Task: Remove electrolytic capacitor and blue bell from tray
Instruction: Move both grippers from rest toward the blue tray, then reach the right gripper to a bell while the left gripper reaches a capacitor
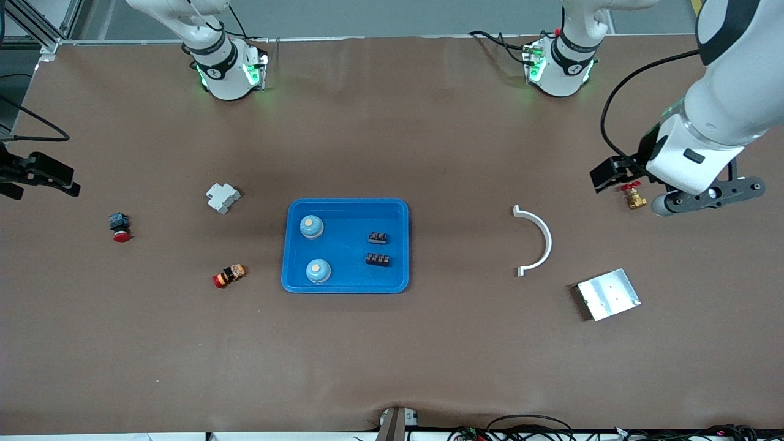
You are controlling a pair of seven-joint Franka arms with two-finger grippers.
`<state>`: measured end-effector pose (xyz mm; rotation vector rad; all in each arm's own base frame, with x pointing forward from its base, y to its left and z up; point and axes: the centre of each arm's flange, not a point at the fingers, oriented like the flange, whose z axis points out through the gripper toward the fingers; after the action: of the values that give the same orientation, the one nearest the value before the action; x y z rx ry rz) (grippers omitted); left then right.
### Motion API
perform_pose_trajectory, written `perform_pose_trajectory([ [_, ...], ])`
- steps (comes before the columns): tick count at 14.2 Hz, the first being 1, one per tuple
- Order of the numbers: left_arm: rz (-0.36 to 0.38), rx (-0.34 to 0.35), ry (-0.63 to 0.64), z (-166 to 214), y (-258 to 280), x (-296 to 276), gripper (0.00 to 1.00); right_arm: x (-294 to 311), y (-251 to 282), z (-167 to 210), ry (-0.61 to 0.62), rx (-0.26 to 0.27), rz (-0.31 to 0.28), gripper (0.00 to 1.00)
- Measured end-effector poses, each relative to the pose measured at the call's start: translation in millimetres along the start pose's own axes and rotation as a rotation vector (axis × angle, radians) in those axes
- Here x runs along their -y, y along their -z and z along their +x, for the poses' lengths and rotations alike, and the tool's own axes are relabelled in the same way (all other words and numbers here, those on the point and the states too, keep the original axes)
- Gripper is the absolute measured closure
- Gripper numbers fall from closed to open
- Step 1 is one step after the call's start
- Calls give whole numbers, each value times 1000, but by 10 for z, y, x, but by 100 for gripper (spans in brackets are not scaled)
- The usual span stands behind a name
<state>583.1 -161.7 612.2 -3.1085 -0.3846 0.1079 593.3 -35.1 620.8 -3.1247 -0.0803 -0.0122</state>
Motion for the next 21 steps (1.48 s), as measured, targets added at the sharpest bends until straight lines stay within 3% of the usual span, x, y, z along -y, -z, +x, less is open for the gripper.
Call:
perform_pose_trajectory([
  [4,-30,60,152,-138,-63,-194,0,291,-279,125,-55,36,68,0],
  [7,-8,79,264,-327,-227,-590,0,905,-852,356,-121,112,82,0],
  [11,-6,79,464,-456,-551,-1144,0,1498,-1672,555,-234,207,148,0],
  [15,-7,94,740,-407,-1167,-1660,0,1821,-2063,623,-213,210,156,0],
  [17,-10,95,859,-343,-1558,-1893,0,2090,-2189,565,-163,228,120,0],
  [19,-13,98,942,-344,-1871,-2096,0,2594,-2498,440,-134,236,-7,0],
  [21,-31,100,1016,-343,-2046,-2234,0,3031,-2875,343,-174,221,-63,0],
])
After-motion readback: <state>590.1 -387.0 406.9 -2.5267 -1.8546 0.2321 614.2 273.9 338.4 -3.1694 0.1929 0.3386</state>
